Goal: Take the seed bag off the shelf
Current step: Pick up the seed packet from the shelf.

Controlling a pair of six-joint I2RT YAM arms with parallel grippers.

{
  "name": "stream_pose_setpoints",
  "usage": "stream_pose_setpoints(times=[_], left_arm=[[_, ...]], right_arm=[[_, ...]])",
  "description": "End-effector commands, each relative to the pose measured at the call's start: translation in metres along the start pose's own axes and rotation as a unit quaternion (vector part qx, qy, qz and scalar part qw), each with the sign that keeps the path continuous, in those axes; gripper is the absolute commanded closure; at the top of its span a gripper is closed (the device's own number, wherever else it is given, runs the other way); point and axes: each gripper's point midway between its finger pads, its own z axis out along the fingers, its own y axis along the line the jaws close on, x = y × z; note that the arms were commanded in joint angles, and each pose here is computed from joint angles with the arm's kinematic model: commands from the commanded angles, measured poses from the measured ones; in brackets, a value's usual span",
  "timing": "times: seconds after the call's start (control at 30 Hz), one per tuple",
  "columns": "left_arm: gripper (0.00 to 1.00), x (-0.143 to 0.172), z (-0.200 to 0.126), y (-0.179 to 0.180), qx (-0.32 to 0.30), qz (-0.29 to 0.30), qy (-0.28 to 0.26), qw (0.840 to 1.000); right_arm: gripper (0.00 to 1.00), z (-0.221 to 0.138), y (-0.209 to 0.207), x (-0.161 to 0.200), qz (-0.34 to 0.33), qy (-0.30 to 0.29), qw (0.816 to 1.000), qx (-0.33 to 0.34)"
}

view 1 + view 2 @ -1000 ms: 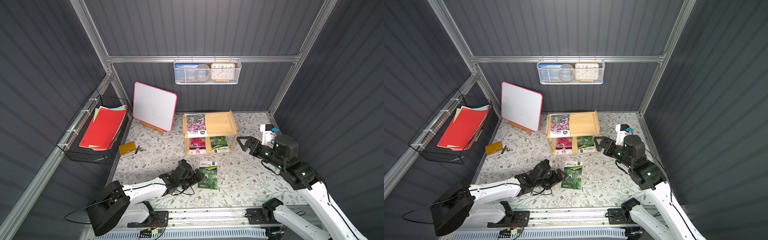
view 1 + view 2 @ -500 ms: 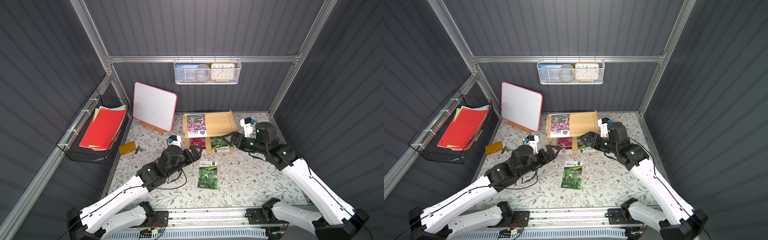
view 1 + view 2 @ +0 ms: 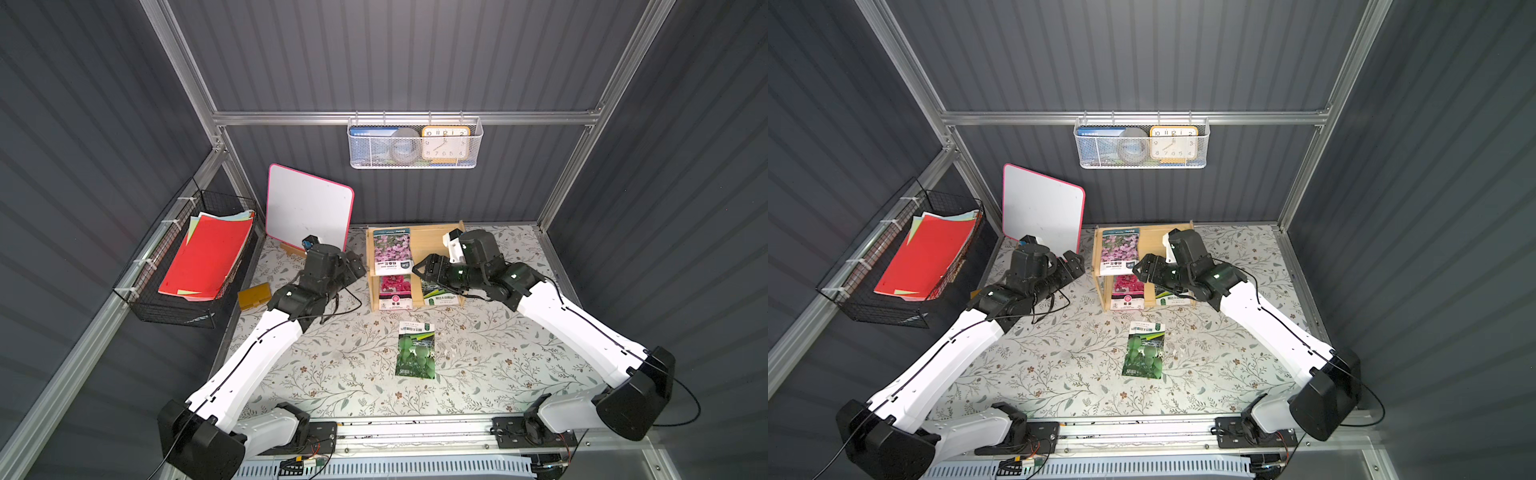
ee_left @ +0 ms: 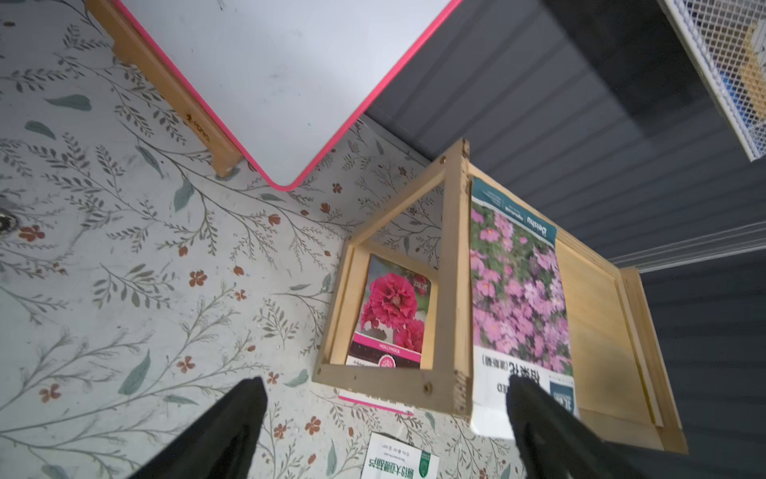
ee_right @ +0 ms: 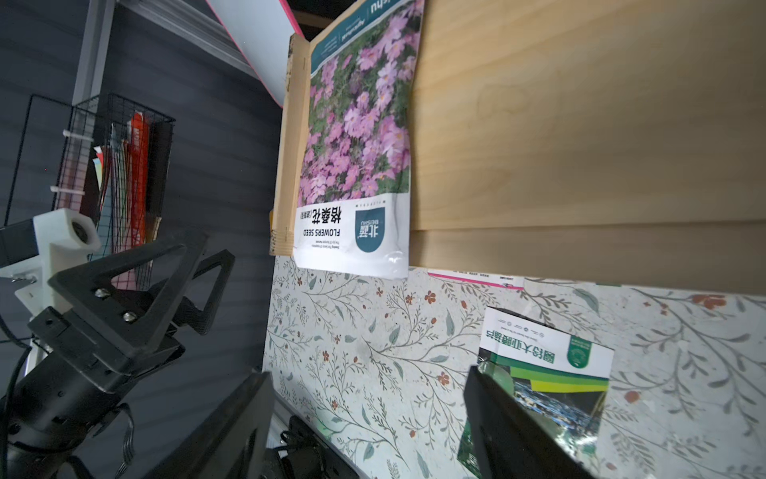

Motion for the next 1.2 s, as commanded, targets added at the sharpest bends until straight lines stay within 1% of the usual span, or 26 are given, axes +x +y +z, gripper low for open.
stream_pose_setpoints(times=[0.0,0.17,0.27,0.43,0.67,0.87,1.17], left_arm=[[0.06,-0.02,0.003,-0.029,0.063,0.04,-0.006,0.997],[0.07,-0.016,0.025,-0.033,0.091,0.044,0.018,0.995],[0.08,-0.02,0.027,-0.029,0.096,0.04,0.015,0.995],[0.09,-0.029,0.027,-0.028,0.104,0.036,0.007,0.994],[0.1,-0.026,0.038,-0.031,0.118,0.035,0.017,0.992],[0.1,-0.03,0.034,-0.034,0.125,0.035,0.011,0.992],[0.1,-0.02,0.047,-0.034,0.132,0.036,0.027,0.99]], right_arm=[[0.21,0.006,0.007,-0.011,0.055,-0.055,0.997,-0.018],[0.23,0.019,-0.001,-0.006,0.103,-0.07,0.992,-0.023],[0.24,0.026,-0.004,-0.007,0.118,-0.075,0.99,-0.028],[0.25,0.033,0.006,-0.009,0.121,-0.075,0.989,-0.042],[0.26,0.04,0.015,-0.012,0.118,-0.069,0.989,-0.052],[0.26,0.035,0.025,-0.015,0.113,-0.068,0.989,-0.063],[0.26,0.033,0.022,-0.021,0.108,-0.086,0.989,-0.054]])
